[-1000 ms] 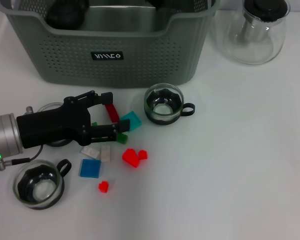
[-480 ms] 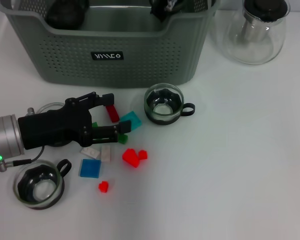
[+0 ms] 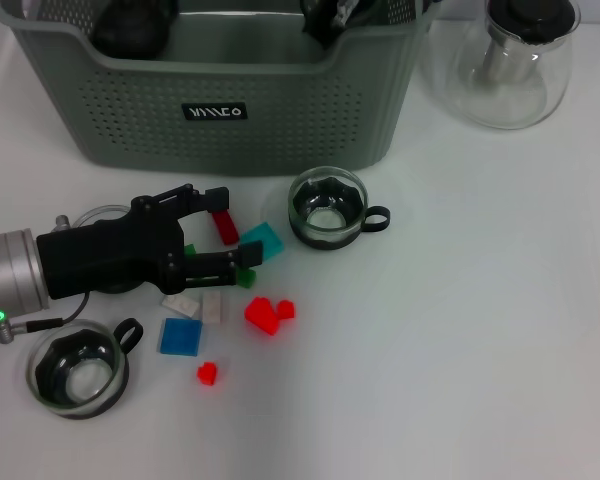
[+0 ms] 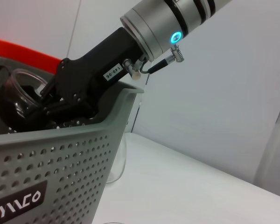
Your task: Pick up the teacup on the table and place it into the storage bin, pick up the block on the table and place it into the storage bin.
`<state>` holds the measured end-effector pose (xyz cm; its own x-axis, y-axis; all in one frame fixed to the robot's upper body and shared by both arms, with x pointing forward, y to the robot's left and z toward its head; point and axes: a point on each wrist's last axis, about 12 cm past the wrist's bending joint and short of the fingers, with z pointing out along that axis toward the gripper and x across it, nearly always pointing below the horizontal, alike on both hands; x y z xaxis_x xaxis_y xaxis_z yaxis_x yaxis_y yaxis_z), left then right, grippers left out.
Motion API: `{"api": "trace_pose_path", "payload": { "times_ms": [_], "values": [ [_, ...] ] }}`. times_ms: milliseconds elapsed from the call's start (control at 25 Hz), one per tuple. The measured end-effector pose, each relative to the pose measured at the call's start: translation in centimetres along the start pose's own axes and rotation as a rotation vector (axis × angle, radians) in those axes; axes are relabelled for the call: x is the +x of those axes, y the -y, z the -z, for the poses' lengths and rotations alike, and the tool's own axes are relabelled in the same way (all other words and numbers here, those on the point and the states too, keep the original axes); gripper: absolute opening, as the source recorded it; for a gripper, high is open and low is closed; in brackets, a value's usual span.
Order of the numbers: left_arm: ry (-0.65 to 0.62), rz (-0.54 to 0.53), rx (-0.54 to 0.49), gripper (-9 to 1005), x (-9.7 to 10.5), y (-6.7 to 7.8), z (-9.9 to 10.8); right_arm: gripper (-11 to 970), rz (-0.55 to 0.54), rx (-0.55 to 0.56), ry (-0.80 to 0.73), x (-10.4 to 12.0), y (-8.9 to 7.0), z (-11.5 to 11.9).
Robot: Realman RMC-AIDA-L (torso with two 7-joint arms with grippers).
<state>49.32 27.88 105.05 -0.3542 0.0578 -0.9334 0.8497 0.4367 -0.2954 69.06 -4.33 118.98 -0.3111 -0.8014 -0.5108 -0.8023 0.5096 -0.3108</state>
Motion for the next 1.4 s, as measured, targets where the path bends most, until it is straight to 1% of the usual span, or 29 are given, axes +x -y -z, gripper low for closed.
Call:
{"api": "trace_pose_path", "payload": {
  "times_ms": [240,440,640,720,800,880,960,1120,1200,1280,1400],
  "values": [
    [0.0,0.0,0.003,889,0.0,0.0,0.0,73,-0.004,-0.002,-0.003,0.2,0.0,0.0],
    [0.001,0.001,0.004,888,0.0,0.1,0.0,177,0.005,-0.002,-0.008,0.3,0.0,-0.1],
    [0.002,0.001,0.007,887,0.0,0.1,0.0,282,0.017,-0.001,0.003,-0.2,-0.1,0.3],
    [0.002,0.003,0.006,886,0.1,0.1,0.1,355,0.017,0.0,0.031,-0.9,0.1,0.9],
    [0.002,0.005,0.003,886,0.2,0.2,0.2,427,0.009,0.003,0.079,-1.9,0.4,2.1],
    [0.003,0.007,0.001,885,0.2,0.2,0.2,500,-0.006,-0.004,0.148,-3.0,0.8,3.8],
    [0.002,0.008,-0.001,885,0.3,0.2,0.3,611,-0.02,-0.014,0.232,-4.0,1.1,6.0],
    [0.001,0.01,-0.004,884,0.4,0.2,0.5,632,-0.038,-0.062,0.384,-4.6,1.1,10.6],
    [0.001,0.011,-0.004,884,0.4,0.2,0.5,643,-0.029,-0.101,0.43,-4.3,0.8,12.4],
    [0.001,0.011,-0.004,883,0.4,0.2,0.5,721,-0.002,-0.158,0.46,-3.5,0.2,14.0],
    [-0.001,0.012,-0.005,882,0.4,0.2,0.6,839,0.051,-0.269,0.444,-1.7,-1.0,15.3]
  ]
}}
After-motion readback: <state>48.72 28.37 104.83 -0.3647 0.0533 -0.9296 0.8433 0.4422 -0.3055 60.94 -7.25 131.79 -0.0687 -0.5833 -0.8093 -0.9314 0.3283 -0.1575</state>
